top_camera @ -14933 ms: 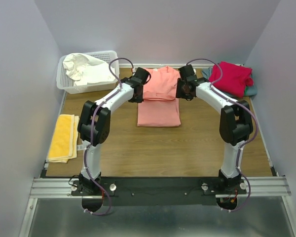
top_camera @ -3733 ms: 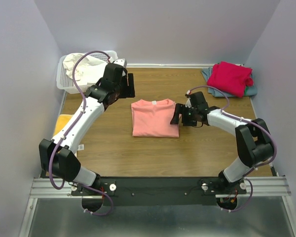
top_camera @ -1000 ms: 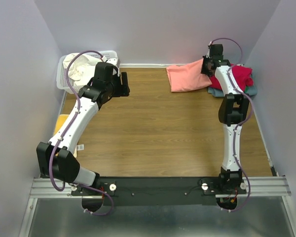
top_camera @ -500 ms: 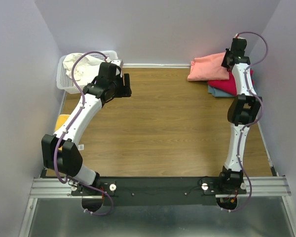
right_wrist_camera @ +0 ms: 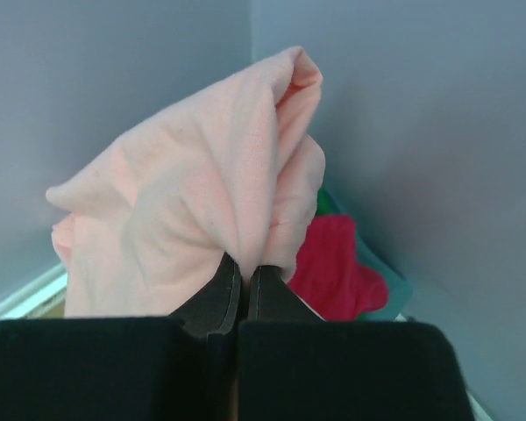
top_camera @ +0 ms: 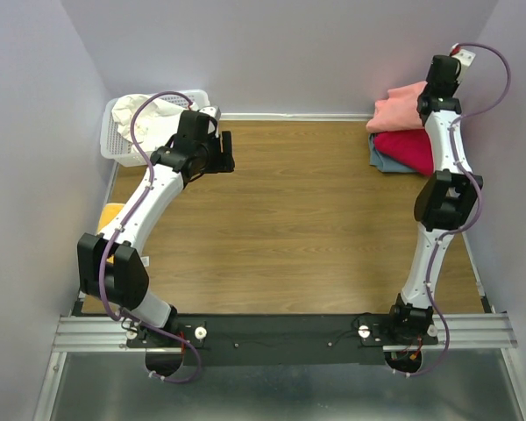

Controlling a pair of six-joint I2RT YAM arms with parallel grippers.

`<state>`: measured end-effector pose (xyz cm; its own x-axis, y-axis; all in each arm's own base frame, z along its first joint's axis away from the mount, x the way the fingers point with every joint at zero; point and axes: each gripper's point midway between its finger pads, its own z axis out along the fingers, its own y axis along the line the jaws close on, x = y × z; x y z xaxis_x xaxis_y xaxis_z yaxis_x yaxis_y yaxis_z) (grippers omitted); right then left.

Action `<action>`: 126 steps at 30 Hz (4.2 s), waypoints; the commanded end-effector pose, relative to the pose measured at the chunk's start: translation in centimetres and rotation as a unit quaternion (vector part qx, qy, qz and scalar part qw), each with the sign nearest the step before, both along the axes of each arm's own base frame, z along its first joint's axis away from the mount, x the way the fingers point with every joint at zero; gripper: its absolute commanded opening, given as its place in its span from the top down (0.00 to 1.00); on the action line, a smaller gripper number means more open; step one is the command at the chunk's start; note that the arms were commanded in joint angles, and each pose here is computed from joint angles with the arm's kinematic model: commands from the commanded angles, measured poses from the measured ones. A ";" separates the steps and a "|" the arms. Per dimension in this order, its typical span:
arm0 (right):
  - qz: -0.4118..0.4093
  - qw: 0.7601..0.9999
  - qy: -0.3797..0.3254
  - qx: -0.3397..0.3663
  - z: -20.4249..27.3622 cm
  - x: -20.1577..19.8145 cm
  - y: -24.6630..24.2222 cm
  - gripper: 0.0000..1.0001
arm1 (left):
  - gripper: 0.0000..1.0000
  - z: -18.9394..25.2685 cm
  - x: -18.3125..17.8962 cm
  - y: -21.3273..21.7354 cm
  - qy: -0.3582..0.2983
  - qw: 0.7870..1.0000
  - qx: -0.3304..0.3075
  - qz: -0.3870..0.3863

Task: Fold and stack the t-shirts
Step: Neatly place the folded tshirt to the corner, then reset both grippers

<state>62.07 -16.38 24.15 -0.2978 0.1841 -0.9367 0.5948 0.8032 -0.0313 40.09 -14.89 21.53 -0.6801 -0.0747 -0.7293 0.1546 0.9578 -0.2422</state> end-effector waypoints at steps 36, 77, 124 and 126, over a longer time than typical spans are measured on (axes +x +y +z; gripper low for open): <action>0.187 0.969 0.011 0.160 -2.2 -0.8 10.3 0.32 | 0.25 -0.4 0.8 -0.8 -0.006 1.000 -0.021 -0.004; 0.201 0.967 0.065 0.139 -5.4 -2.6 15.5 0.32 | 0.25 0.1 3.1 -0.4 -0.072 0.997 -0.004 0.001; 0.398 0.889 0.155 0.163 -10.0 -22.1 39.2 0.32 | 0.25 2.4 4.4 -6.3 -0.153 0.988 0.017 -0.013; 0.400 0.888 0.156 0.165 -10.0 -22.2 39.4 0.32 | 0.25 2.3 4.4 -6.5 -0.153 0.988 0.017 -0.014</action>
<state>40.00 21.74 13.58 -0.6977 0.0353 -0.7156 -0.1466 0.9706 0.1908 43.89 -21.12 22.84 -0.4680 -0.0348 -0.8830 0.2476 0.9541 -0.1688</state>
